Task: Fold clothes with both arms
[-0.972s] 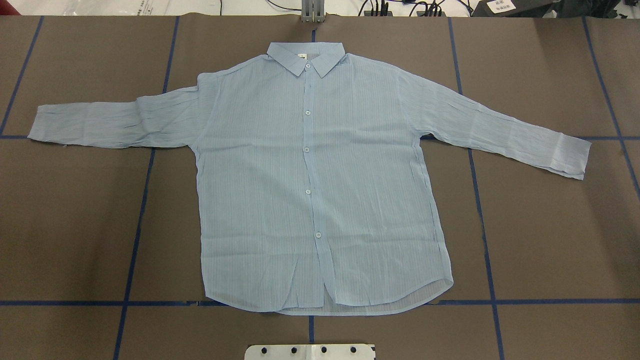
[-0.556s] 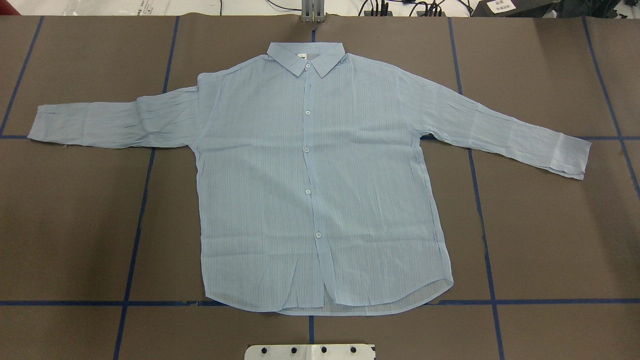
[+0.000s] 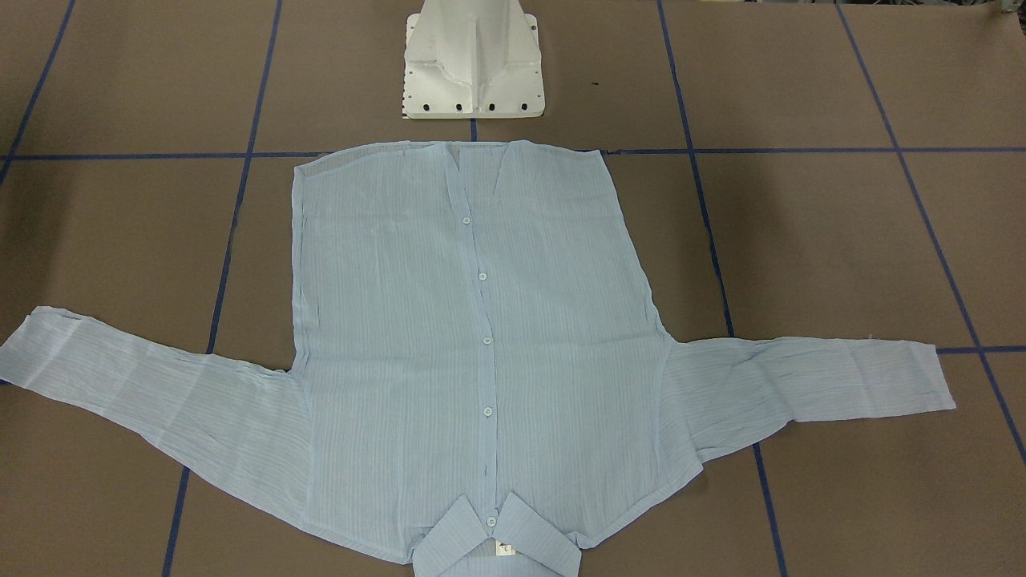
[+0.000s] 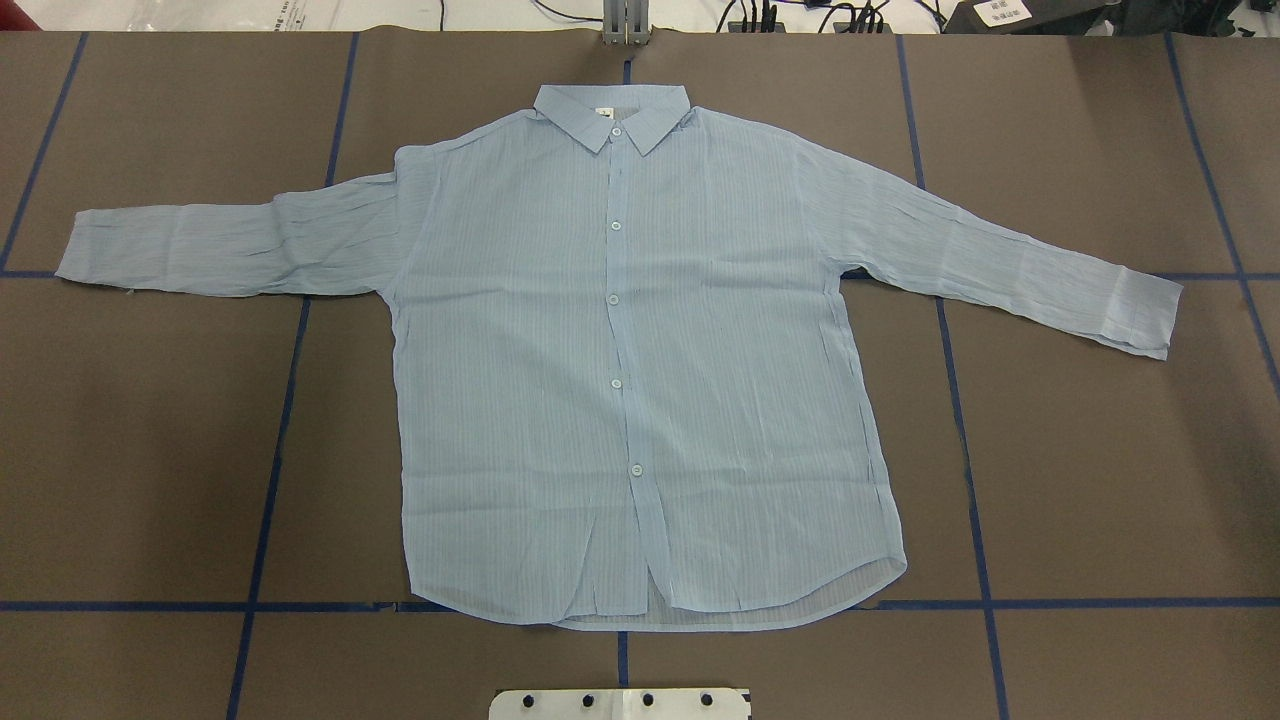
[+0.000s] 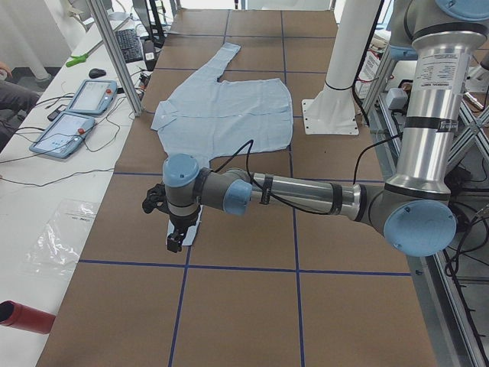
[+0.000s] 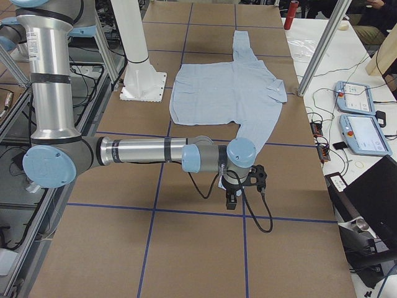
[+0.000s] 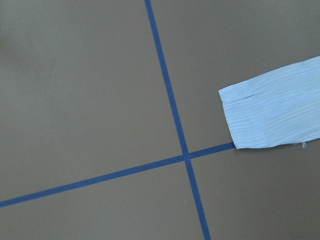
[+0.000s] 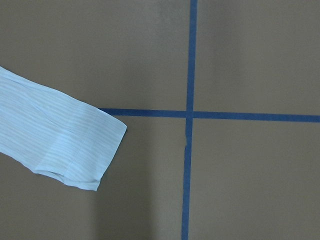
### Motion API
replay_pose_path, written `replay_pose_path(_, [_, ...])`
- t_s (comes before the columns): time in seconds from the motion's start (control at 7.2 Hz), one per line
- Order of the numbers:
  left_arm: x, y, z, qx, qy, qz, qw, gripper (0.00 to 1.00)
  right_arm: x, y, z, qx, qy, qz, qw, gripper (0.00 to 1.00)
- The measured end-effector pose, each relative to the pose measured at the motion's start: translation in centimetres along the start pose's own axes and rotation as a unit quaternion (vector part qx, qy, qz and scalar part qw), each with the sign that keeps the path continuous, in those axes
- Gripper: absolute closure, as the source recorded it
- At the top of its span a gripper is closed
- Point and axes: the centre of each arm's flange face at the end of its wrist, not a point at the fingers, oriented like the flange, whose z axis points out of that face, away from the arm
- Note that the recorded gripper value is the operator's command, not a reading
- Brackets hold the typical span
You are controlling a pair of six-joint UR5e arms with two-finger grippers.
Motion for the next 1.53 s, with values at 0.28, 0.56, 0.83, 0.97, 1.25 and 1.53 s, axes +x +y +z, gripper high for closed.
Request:
replay_pose_path(0.28, [1.4, -1.0, 0.7, 0.004, 0.058, 0.007, 0.9983, 0.0, -0.7, -0.8, 4.4, 0.035, -0.014, -0.047, 0.9982, 0.0])
replay_pose_path(0.56, [1.2, -1.8, 1.6, 0.001, 0.07, 0.009, 0.9975, 0.0, -4.8, -0.8, 8.6, 0.063, -0.021, -0.025, 0.9974, 0.0])
replay_pose_path(0.83, [1.1, -1.9, 1.8, 0.004, 0.071, 0.012, 0.9974, 0.0, -8.3, 0.6, 12.0, 0.073, -0.033, -0.001, 0.9968, 0.0])
replay_pose_path(0.97, [1.2, -1.9, 1.8, 0.006, 0.071, 0.015, 0.9974, 0.0, -9.8, 1.5, 13.4, 0.072, -0.04, 0.01, 0.9965, 0.0])
replay_pose_path(1.25, [1.2, -1.9, 1.8, 0.01, 0.071, 0.019, 0.9973, 0.0, -11.5, 2.5, 16.1, 0.068, -0.035, 0.019, 0.9969, 0.02])
replay_pose_path(1.53, [1.2, -1.9, 1.7, 0.013, 0.07, 0.023, 0.9972, 0.0, -11.1, 2.9, 17.4, 0.063, -0.023, 0.023, 0.9975, 0.09])
